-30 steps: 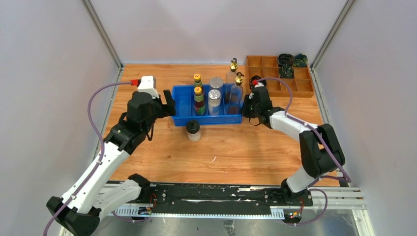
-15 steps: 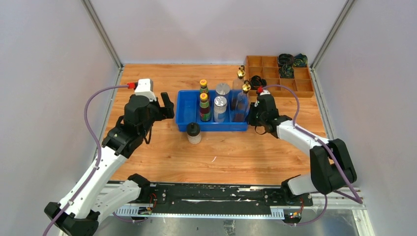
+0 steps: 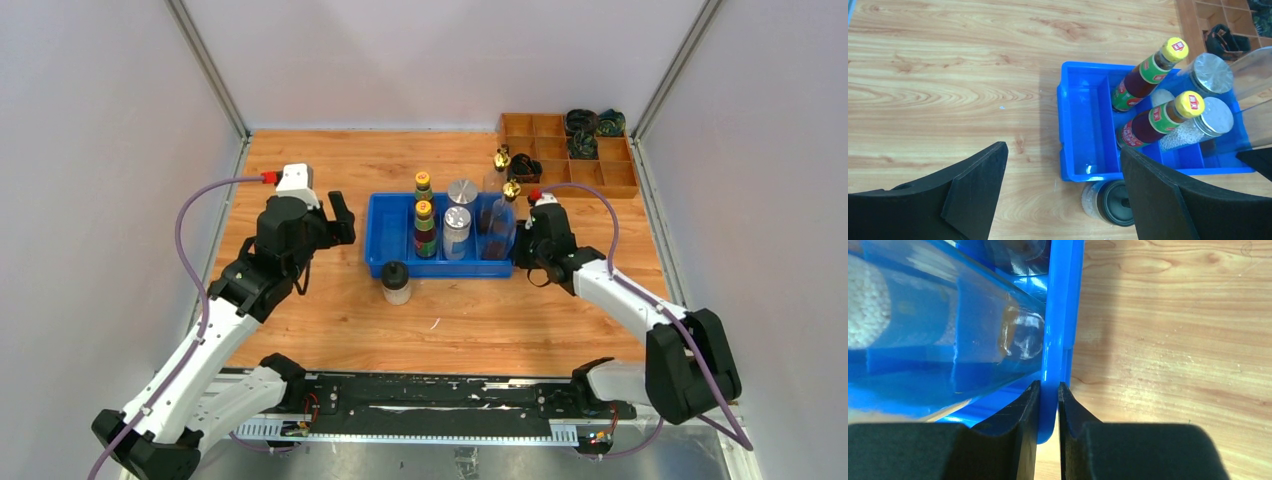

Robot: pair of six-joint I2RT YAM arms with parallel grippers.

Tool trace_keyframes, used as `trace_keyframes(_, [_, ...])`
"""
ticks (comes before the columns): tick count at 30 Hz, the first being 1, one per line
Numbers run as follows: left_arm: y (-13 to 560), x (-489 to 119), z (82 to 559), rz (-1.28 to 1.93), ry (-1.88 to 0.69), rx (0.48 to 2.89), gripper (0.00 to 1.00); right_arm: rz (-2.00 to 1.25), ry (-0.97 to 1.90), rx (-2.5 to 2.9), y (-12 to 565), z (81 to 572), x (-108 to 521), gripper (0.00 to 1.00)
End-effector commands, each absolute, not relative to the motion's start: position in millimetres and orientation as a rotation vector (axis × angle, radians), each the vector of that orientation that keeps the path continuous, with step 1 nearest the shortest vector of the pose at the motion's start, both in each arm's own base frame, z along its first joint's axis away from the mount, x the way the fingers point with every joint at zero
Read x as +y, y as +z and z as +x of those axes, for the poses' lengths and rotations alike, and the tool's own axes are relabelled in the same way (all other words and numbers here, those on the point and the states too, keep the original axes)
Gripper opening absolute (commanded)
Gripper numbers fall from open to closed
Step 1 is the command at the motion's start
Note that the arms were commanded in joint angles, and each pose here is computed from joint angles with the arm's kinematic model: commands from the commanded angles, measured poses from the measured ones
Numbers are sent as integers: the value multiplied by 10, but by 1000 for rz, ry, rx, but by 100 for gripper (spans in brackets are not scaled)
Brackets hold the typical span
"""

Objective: Organize the condiment bottles
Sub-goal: Move the storage box to the center of the board.

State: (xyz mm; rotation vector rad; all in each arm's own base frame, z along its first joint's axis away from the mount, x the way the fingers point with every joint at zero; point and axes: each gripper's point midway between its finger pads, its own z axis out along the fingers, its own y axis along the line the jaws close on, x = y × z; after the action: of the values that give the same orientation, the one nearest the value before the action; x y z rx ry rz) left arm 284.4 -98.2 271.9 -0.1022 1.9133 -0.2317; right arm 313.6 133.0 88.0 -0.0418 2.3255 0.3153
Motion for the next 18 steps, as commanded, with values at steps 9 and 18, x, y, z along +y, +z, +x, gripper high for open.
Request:
trace_keyframes(9, [2482,-836,2761,-159,-173,1949,90,-86,185,2405,644,2822,1044,21])
trace_keyframes(18, [2423,-868,2774,-157,-187,1957,90,-64,207,2404,676,2881,1001,36])
